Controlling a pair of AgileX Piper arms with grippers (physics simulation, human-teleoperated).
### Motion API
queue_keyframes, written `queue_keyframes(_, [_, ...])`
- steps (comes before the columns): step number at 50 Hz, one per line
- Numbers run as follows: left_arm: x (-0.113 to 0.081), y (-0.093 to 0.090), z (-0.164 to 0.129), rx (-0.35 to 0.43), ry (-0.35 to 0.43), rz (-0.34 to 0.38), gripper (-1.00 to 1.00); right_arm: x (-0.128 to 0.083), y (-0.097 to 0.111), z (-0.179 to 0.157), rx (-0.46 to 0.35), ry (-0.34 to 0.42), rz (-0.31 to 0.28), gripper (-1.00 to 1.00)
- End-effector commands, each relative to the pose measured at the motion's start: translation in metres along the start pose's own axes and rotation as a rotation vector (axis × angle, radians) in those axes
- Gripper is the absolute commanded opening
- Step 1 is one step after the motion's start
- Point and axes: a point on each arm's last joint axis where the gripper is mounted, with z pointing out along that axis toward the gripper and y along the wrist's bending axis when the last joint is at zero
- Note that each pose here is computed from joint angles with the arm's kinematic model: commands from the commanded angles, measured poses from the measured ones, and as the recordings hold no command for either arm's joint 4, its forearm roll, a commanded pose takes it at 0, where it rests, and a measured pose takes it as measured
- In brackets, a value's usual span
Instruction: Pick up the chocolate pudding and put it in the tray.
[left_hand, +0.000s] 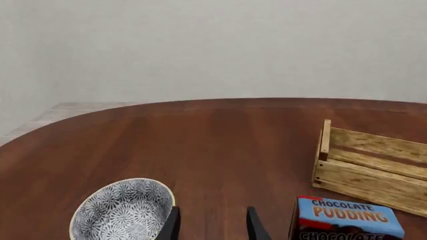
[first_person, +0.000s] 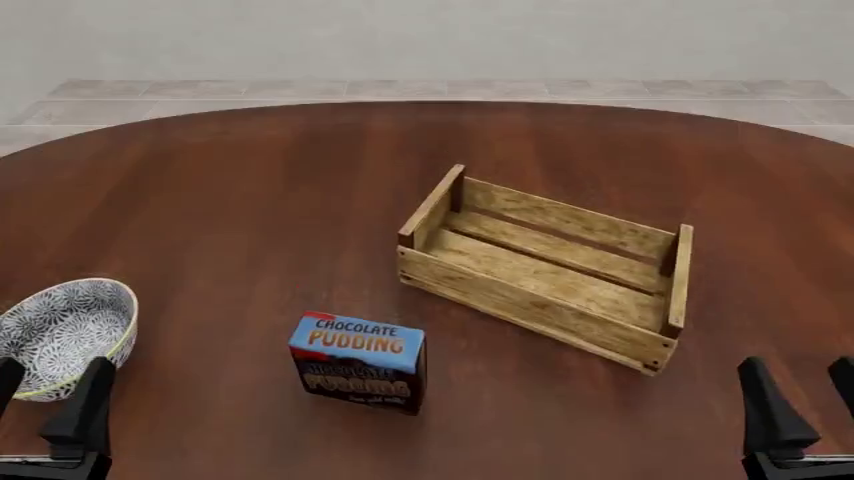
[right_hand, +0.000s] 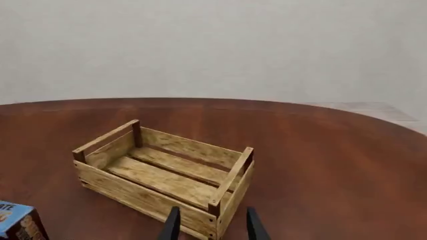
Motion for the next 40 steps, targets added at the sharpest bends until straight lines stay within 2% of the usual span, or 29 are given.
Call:
queue_keyframes(1, [0.0,0.0,0.0,0.0,0.0,0.0,1.0,-0.001,0.001,0.001,-0.011,0.005,0.004,1.0])
queue_keyframes(18, [0.0,0.0,0.0,0.0,0.0,0.0,1.0,0.0,0.002,0.0,-0.03,0.022,-0.03,1.0])
queue_keyframes(24, [0.0,0.0,0.0,0.0,0.0,0.0,1.0,-0.003,0.002,-0.001,-0.03,0.018,-0.031,1.0])
queue_keyframes(27, [0.0,0.0,0.0,0.0,0.0,0.0,1.0,-0.007,0.002,-0.001,-0.036,0.017,-0.006,1.0])
queue_keyframes(29, [0.0,0.0,0.0,0.0,0.0,0.0,1.0,-0.011,0.003,0.0,-0.047,0.031,-0.022,1.0])
queue_keyframes(30, [0.0,0.0,0.0,0.0,0.0,0.0,1.0,-0.016,0.003,0.0,-0.061,0.025,-0.005,1.0])
queue_keyframes(33, [0.0,0.0,0.0,0.0,0.0,0.0,1.0,-0.02,0.004,0.0,-0.065,0.02,-0.012,1.0])
queue_keyframes(34, [0.0,0.0,0.0,0.0,0.0,0.0,1.0,-0.03,0.005,0.001,-0.082,0.014,-0.029,1.0])
queue_keyframes(36, [0.0,0.0,0.0,0.0,0.0,0.0,1.0,-0.037,0.006,0.006,-0.1,0.024,-0.002,1.0])
queue_keyframes(38, [0.0,0.0,0.0,0.0,0.0,0.0,1.0,-0.047,0.006,0.013,-0.084,0.033,-0.046,1.0])
queue_keyframes(39, [0.0,0.0,0.0,0.0,0.0,0.0,1.0,-0.055,0.008,0.012,-0.119,0.018,-0.031,1.0])
queue_keyframes(40, [0.0,0.0,0.0,0.0,0.0,0.0,1.0,-0.059,0.007,0.014,-0.109,0.022,-0.038,1.0])
